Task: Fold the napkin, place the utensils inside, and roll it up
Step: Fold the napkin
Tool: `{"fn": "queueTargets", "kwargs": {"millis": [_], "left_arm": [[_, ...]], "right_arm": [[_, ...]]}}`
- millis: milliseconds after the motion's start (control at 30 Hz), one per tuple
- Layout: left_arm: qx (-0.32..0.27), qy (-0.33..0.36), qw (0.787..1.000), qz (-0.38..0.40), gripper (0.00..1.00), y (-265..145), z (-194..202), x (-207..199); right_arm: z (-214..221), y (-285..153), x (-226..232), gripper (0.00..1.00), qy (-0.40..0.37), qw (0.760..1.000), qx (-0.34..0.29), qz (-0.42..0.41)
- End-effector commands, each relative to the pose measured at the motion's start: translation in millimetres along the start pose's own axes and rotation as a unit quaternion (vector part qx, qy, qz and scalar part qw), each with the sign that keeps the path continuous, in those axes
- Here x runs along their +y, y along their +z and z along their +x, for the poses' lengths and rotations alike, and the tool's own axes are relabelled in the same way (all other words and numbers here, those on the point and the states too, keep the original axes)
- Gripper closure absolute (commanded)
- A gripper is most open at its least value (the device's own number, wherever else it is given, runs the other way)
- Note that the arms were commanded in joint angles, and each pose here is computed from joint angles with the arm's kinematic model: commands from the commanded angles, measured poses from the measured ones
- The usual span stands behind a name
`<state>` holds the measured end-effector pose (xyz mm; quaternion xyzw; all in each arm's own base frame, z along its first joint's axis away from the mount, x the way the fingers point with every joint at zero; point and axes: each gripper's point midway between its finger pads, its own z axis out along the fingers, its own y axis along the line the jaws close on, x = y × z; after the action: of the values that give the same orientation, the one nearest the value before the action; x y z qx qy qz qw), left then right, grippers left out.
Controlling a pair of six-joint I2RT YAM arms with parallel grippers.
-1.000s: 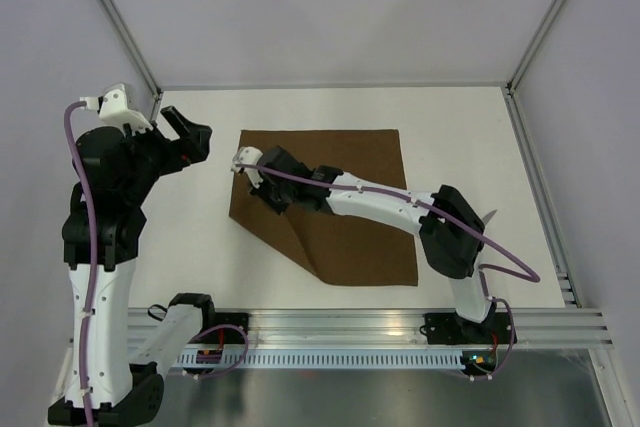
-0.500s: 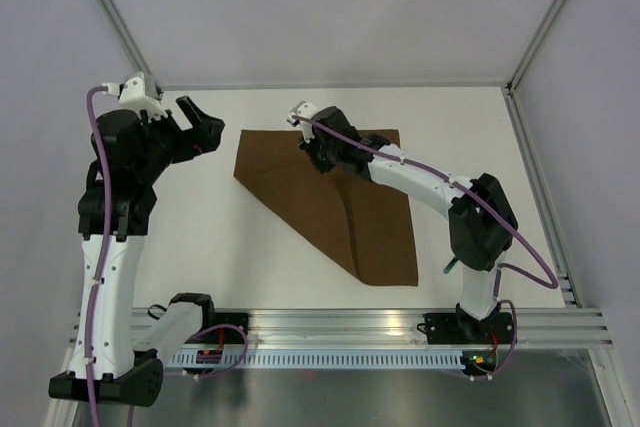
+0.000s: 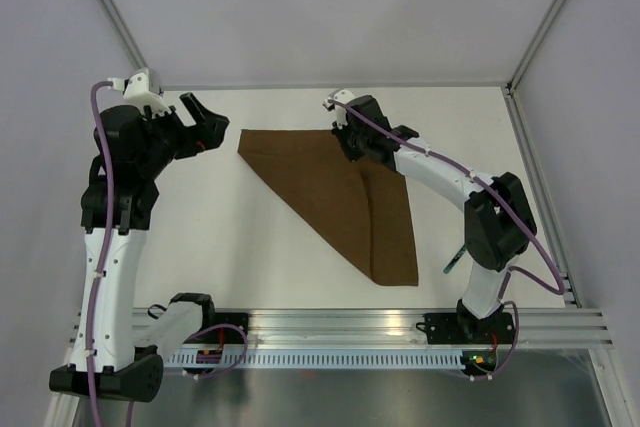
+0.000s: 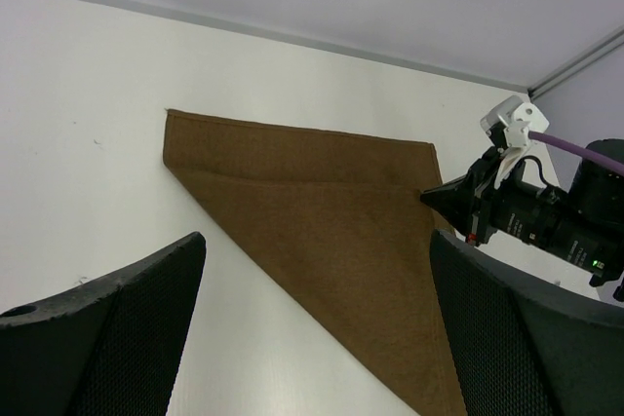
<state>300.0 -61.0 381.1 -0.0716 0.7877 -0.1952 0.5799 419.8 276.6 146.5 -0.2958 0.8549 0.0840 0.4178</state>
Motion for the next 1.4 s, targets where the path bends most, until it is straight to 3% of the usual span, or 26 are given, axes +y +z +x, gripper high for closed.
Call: {"fn": "queueTargets", "kwargs": {"millis": [0, 1367], "left_arm": [[-0.007, -0.004, 1.0, 0.022, 0.0, 3.0, -4.5, -8.4], [0.014, -0.008, 1.0, 0.02, 0.0, 19.2, 4.5, -4.0]], "right_arm": [[-21.9, -19.0, -17.8, 1.0, 0.007, 0.999, -0.039, 0.019], [-13.0, -8.5, -126.2, 1.0, 0.071, 0.992, -0.043, 0.095]]}}
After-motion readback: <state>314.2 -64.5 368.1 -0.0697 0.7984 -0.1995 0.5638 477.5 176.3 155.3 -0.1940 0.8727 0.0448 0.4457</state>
